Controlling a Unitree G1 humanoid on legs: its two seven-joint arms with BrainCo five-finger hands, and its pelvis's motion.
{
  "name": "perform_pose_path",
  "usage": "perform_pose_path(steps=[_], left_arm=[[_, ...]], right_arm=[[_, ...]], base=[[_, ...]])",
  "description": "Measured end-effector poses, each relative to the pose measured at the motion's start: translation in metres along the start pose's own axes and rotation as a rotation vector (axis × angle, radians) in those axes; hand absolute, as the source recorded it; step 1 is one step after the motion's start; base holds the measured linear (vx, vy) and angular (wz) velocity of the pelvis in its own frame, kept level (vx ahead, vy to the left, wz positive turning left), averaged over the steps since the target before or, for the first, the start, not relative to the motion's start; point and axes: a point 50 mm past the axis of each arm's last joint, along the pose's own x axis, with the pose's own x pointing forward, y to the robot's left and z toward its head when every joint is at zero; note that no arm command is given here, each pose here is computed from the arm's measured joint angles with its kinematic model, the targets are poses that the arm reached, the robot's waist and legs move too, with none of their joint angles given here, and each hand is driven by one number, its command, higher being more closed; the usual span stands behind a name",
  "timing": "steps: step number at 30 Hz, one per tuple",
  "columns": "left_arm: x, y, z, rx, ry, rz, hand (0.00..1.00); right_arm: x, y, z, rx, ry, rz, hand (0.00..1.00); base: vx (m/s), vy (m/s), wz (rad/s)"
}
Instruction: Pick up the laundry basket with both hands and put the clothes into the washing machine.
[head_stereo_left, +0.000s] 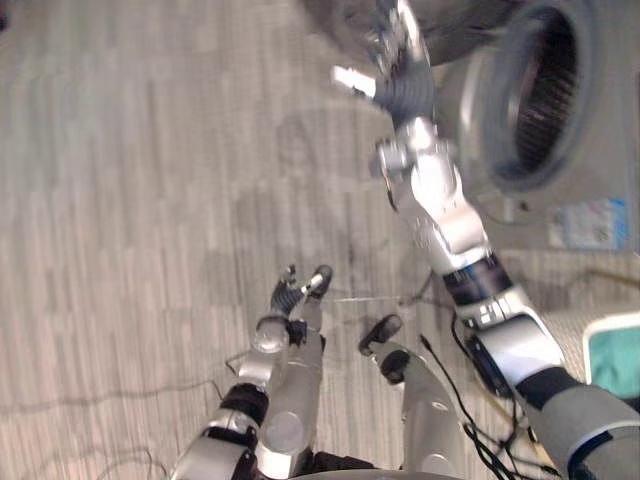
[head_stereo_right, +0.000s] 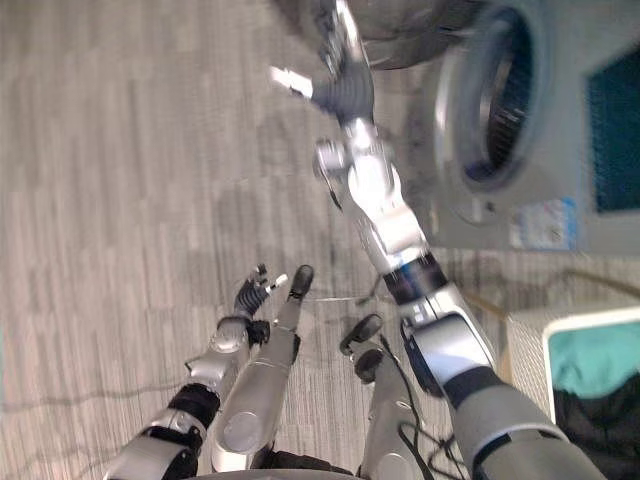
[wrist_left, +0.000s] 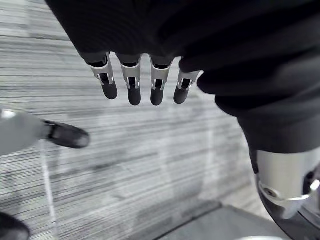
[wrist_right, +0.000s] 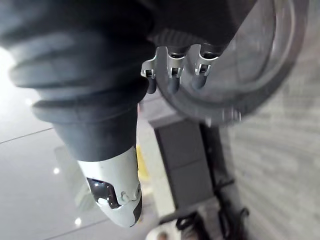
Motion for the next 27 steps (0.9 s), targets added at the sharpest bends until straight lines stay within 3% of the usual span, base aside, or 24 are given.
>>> perform_pose_path(steps=[4,6,8,10,13,20,27], left_arm=[[0.033,0.035,0.082,0.078,-0.206,0.131,0.0],[0.046,0.074,0.138,0.12,-0.309,0.269,0.0],[0.05,0.106,0.165,0.165,-0.319,0.367,0.0],[0.049,0.135,0.149,0.182,-0.225,0.462,0.0],[0.036,0.179,0.192,0.207,-0.306,0.585,0.0],[0.014,0.178,0.275,0.047,-0.6,0.617,0.0],[0.018,0.159,0.267,-0.02,-0.615,0.583,0.0]], right_arm=[[-0.048,-0.023,-0.042,-0.128,0.157,-0.012,0.0],[-0.056,-0.03,-0.046,-0.128,0.178,-0.02,0.0],[-0.057,-0.035,-0.037,-0.11,0.139,-0.04,0.0],[-0.055,-0.044,-0.028,-0.102,0.087,-0.068,0.0],[-0.061,-0.052,-0.013,-0.062,0.001,-0.096,0.0],[-0.09,-0.048,-0.001,0.006,-0.035,-0.072,0.0],[-0.109,-0.053,-0.007,0.026,-0.007,-0.126,0.0]], base=[[-0.08,0.001,-0.87],[-0.07,-0.006,-0.76],[-0.06,-0.005,-0.59],[-0.06,-0.001,-0.49],[-0.05,0.008,-0.45],[0.03,0.039,-0.17],[0.04,0.041,0.02]])
